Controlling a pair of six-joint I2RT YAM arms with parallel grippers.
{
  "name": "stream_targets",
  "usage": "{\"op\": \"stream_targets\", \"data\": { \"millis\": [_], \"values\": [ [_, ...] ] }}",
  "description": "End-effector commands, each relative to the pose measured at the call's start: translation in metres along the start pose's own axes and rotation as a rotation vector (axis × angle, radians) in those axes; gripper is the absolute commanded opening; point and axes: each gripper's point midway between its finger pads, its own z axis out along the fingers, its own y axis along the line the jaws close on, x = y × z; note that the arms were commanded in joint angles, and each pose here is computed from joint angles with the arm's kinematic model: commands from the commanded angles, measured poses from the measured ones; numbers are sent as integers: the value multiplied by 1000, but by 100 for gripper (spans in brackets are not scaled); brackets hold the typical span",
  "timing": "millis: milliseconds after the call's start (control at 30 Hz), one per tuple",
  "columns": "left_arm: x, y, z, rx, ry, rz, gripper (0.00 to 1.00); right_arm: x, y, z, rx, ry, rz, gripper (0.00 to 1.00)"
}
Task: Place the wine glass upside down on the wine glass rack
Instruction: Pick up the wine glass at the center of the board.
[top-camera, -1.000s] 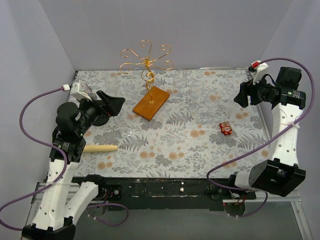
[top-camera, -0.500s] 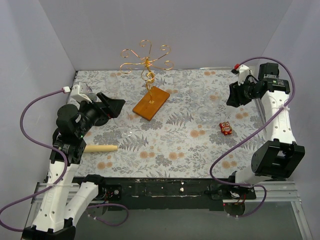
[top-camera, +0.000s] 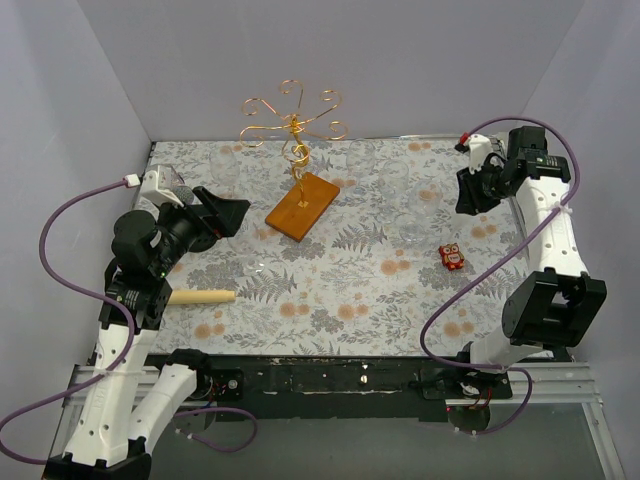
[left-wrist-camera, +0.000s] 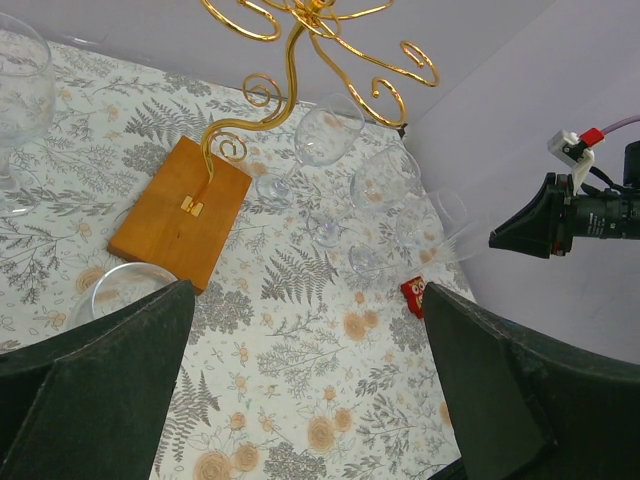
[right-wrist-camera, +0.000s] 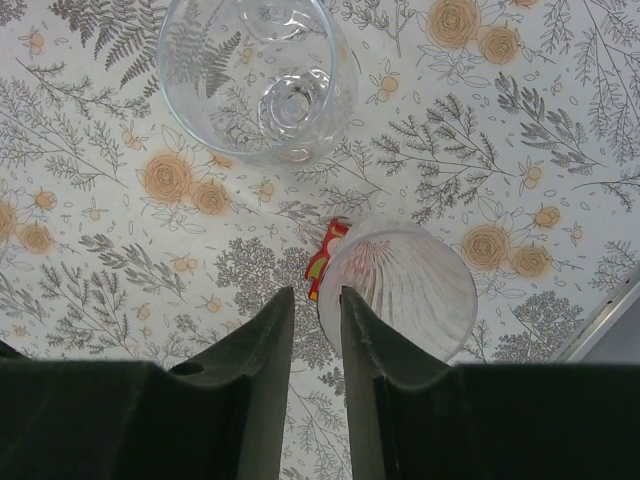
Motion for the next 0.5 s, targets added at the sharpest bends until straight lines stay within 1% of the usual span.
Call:
{"op": "stream_targets", "data": {
  "millis": [0, 200, 267, 300, 467],
  "values": [
    [5, 0, -3, 3, 11, 3, 98, 1, 3, 1, -16, 16, -18, 30],
    [3, -1, -3, 8, 9, 1, 98, -2, 3, -5, -6, 14, -37, 11],
    [2, -3, -4, 13, 7, 1, 98, -4, 4, -9, 0, 10, -45, 3],
    [2, -4, -4, 14, 8, 1, 98, -5, 4, -12, 4, 7, -50, 1],
    [1, -9, -9, 31, 5, -14, 98, -8, 9, -28, 34, -9, -76, 1]
  ]
}}
